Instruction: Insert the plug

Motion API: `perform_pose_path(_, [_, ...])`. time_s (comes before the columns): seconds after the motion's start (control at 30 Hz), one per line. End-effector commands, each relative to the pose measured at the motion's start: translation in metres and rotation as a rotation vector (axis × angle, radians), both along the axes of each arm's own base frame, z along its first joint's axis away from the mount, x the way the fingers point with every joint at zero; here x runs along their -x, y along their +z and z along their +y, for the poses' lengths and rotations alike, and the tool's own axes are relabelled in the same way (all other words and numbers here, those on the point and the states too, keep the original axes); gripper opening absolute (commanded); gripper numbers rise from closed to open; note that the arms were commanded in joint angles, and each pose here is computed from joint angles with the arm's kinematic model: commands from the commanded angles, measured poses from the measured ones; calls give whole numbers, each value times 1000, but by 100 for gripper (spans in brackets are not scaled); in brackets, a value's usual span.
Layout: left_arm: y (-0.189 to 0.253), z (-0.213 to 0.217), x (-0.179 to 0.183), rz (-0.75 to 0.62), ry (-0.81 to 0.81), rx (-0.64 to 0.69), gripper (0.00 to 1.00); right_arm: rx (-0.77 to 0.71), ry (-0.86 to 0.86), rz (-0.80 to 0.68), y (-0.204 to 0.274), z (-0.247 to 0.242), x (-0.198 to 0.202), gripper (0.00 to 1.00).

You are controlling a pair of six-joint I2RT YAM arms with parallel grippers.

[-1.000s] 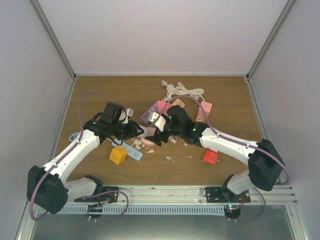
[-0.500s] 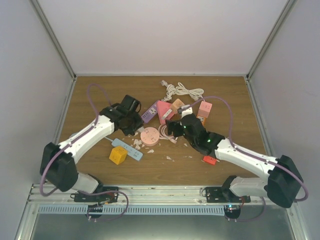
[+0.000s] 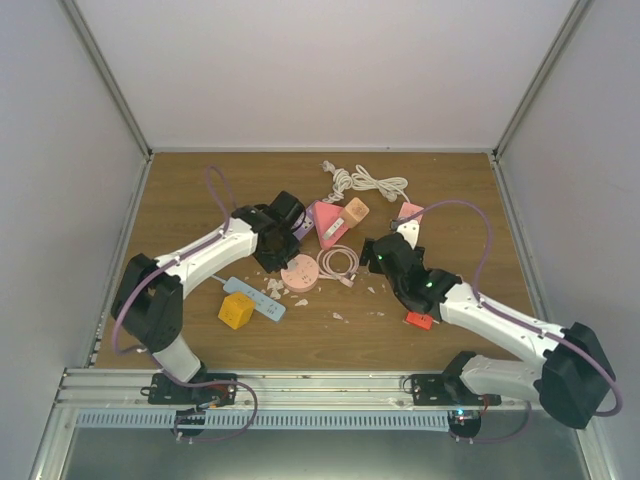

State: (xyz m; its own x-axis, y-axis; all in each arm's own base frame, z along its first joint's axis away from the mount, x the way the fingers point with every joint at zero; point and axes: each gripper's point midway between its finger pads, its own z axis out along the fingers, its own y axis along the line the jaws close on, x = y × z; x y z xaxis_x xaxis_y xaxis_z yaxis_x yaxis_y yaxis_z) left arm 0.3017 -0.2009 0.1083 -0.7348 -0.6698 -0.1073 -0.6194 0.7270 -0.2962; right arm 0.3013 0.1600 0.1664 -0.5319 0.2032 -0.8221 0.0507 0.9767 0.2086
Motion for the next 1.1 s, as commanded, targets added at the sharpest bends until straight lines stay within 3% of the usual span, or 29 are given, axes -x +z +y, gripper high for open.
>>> perform_pose_path(0.0, [0,-5,-10,-13,22,-33,0,8,-70,10,-5,-12,-4,97])
perform_pose_path(0.4, [1,-13,-24,-24,56,-42,0,28,-84,65,-22,-15,-8,98])
perform_pose_path(0.6, [1,0,-27,-22,89,-132,0,33,-78,75,-25,-14,-8,98])
perform_pose_path(1.07, [-25,-17,-18,52,23,-63,0,40,-86,93,-33,-16,-7,98])
